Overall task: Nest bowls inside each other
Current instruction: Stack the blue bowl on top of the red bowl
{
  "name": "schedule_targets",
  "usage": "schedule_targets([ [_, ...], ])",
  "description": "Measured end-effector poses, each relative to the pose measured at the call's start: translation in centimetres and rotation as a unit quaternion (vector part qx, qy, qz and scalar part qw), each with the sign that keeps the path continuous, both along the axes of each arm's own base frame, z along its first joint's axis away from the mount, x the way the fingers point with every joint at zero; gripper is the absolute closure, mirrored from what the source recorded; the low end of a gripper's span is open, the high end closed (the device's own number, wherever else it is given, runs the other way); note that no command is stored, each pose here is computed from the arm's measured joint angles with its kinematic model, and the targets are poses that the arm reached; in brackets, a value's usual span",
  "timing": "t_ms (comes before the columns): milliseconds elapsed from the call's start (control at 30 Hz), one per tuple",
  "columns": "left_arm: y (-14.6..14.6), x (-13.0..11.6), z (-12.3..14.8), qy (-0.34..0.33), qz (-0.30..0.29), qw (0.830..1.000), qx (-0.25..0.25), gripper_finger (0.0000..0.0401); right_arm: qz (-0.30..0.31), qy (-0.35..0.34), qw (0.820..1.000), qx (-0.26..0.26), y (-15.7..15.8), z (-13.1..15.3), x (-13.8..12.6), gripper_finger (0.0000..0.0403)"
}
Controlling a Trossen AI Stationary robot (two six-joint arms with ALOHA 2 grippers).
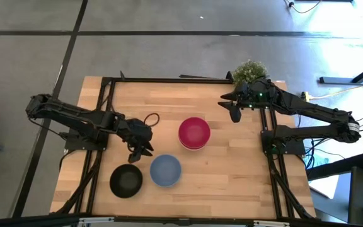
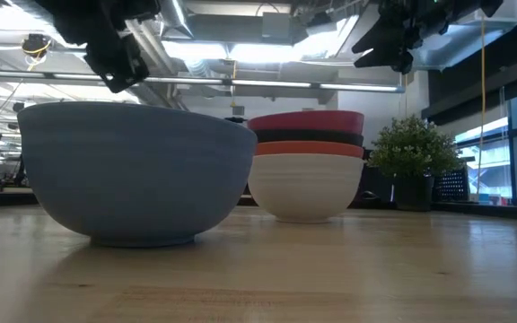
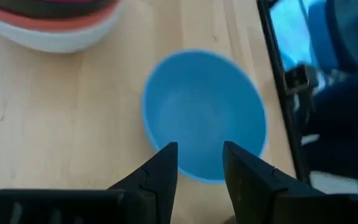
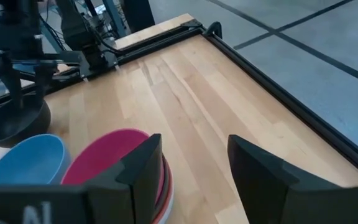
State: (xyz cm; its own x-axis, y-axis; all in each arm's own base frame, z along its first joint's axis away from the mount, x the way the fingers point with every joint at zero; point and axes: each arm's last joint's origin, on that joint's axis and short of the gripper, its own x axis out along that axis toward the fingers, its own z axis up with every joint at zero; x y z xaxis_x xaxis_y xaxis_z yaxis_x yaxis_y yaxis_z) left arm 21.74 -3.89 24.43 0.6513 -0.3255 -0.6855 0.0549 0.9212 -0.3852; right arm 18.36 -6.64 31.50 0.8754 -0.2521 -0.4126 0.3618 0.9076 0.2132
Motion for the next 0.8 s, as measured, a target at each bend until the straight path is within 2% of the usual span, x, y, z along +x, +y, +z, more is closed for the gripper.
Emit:
schedule_targets([
  [233,-0.1,1.5,-2.6,0.063,0.004,0.998,0.013,0.0280,0.002,0.001,1.000,0.000,0.0,0.0,0.1,0.0217],
  [400,0.0,2.1,-3.6,0.085,0.015,0.996,0.020,0.0280,0.001,0.001,1.000,0.001,0.0,-0.1,0.1,0.0217],
  [700,-0.3,2.6,-3.6,0.090,0.085,0.992,-0.036,0.0280,0.018,0.012,0.999,-0.034,0.0,-0.1,0.1,0.0217],
  [800,-1.1,3.2,-3.3,0.054,0.077,0.995,-0.043,0.0280,0.024,0.016,0.999,-0.044,0.0,-0.1,0.1,0.0217],
])
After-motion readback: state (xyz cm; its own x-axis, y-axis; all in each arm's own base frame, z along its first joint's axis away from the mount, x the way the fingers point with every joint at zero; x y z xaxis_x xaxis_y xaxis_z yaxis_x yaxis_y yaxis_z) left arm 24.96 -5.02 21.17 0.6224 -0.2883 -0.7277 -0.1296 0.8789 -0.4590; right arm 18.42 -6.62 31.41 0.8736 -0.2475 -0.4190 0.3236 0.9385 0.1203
